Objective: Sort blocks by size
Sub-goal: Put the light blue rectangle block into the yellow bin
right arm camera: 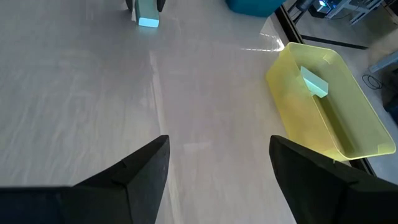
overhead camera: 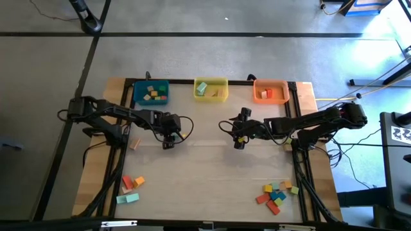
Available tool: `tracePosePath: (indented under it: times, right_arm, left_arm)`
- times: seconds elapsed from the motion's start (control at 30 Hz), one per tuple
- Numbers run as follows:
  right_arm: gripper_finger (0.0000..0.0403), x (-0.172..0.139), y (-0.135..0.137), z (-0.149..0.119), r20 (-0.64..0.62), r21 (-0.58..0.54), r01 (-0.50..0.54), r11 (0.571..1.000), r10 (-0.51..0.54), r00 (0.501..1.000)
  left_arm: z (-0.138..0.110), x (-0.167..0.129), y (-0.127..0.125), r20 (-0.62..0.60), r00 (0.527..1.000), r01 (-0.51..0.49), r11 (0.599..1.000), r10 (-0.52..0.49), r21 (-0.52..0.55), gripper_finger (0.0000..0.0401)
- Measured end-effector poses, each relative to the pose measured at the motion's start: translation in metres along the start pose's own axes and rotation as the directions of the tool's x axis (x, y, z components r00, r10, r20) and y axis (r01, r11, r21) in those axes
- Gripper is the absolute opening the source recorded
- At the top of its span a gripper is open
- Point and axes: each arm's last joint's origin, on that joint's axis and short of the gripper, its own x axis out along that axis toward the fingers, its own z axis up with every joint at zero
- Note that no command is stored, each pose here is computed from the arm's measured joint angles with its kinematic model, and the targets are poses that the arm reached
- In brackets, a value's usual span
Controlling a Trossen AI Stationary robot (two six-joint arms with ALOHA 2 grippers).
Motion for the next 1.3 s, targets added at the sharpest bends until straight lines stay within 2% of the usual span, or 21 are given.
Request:
tracePosePath:
  times: [0.13,0.37,0.5,0.63,0.7,0.77,0.87,0.97,1.2,1.3]
  right_arm:
    - [0.0276,0.0,0.0,0.0,0.0,0.0,0.0,1.0,0.0,1.0]
    - [0.0276,0.0,0.0,0.0,0.0,0.0,0.0,1.0,0.0,1.0]
    - [0.0276,0.0,0.0,0.0,0.0,0.0,0.0,1.0,0.0,1.0]
    - [0.0276,0.0,0.0,0.0,0.0,0.0,0.0,1.0,0.0,1.0]
    - [0.0276,0.0,0.0,0.0,0.0,0.0,0.0,1.0,0.0,1.0]
    - [0.0276,0.0,0.0,0.0,0.0,0.0,0.0,1.0,0.0,1.0]
    - [0.0276,0.0,0.0,0.0,0.002,-0.006,0.0,1.0,0.0,1.0]
    - [0.0276,0.0,0.0,0.0,0.004,-0.008,0.001,1.0,-0.001,1.0]
    - [0.0276,0.0,0.0,0.003,0.03,-0.017,0.004,1.0,-0.003,1.0]
    - [0.0276,0.0,0.0,0.005,0.048,-0.022,0.001,1.0,0.0,0.999]
  left_arm:
    - [-0.001,0.003,0.0,0.033,0.999,0.004,1.0,-0.005,0.022,0.018]
    - [0.001,0.003,0.0,0.054,0.999,0.0,0.998,-0.003,0.056,0.0114]
    - [0.018,-0.005,0.001,0.124,0.992,-0.018,0.999,0.013,0.04,0.0112]
    - [0.048,-0.023,0.004,0.27,0.961,-0.071,0.997,0.066,0.011,0.0129]
    - [0.063,-0.032,0.008,0.355,0.926,-0.129,0.991,0.126,-0.015,0.0135]
    - [0.077,-0.04,0.016,0.454,0.869,-0.188,0.98,0.197,-0.066,0.0135]
    - [0.091,-0.049,0.031,0.584,0.77,-0.209,0.966,0.257,-0.148,0.0129]
    - [0.099,-0.056,0.047,0.662,0.682,-0.215,0.95,0.311,-0.225,0.0125]
    - [0.105,-0.05,0.088,0.694,0.572,-0.254,0.899,0.437,-0.357,0.0129]
    - [0.106,-0.038,0.103,0.699,0.549,-0.245,0.888,0.459,-0.39,0.0129]
